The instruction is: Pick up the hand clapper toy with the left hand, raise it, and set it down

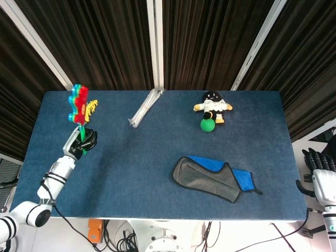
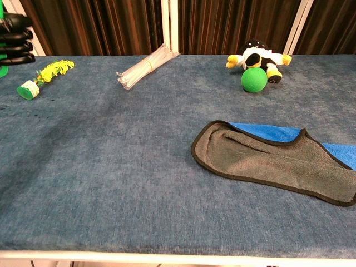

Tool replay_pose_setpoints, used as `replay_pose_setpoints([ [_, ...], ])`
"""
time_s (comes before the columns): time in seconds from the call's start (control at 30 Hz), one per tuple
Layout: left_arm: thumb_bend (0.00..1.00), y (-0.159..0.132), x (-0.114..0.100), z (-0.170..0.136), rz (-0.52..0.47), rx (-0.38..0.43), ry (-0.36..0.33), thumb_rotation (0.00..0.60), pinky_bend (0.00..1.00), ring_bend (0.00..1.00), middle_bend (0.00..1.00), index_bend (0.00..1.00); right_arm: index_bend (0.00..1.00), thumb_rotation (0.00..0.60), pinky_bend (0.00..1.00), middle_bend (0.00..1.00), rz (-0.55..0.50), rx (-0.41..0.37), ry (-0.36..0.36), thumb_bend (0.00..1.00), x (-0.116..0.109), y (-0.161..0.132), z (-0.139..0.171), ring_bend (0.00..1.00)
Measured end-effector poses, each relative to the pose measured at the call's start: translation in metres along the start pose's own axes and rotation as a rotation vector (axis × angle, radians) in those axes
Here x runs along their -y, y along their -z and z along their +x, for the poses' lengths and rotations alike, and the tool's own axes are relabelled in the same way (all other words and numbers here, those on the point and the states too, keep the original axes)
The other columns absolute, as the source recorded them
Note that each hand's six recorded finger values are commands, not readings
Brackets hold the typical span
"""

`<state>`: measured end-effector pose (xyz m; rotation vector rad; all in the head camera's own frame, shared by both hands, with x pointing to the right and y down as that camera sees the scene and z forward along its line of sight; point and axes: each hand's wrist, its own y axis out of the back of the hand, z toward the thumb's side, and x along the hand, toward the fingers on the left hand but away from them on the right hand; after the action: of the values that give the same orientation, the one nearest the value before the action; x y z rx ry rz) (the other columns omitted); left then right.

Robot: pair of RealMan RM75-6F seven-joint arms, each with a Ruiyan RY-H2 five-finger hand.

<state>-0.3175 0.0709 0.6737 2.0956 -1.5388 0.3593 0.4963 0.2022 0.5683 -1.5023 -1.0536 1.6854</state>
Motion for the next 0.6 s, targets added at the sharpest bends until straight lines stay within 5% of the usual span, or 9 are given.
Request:
replay_pose_setpoints([
  [0.13, 0.65, -0.003, 0.000, -0.001, -0.214, 0.022, 0.008, 0.600, 1.00, 1.00, 1.00, 1.00, 0.00, 0.600, 0.00, 0.00, -0.001, -0.002, 0.000, 0.24, 0.000, 0.000, -0.001, 0.00],
  [0.3, 0.64, -0.004, -0.001, -0.001, -0.178, 0.044, 0.037, 0.600, 1.00, 1.00, 1.00, 1.00, 0.00, 0.600, 0.00, 0.00, -0.001, 0.000, -0.002, 0.24, 0.001, 0.000, -0.001, 0.00],
  [0.4, 0.64, -0.001, 0.000, -0.002, -0.015, 0.051, 0.060, 0.600, 1.00, 1.00, 1.00, 1.00, 0.00, 0.600, 0.00, 0.00, 0.000, 0.003, 0.000, 0.24, 0.001, 0.001, -0.001, 0.00],
  [0.6, 0.62, 0.011, 0.004, -0.005, 0.607, 0.058, 0.113, 0.600, 1.00, 1.00, 1.00, 1.00, 0.00, 0.600, 0.00, 0.00, 0.001, -0.001, 0.008, 0.24, -0.001, 0.001, -0.001, 0.00],
])
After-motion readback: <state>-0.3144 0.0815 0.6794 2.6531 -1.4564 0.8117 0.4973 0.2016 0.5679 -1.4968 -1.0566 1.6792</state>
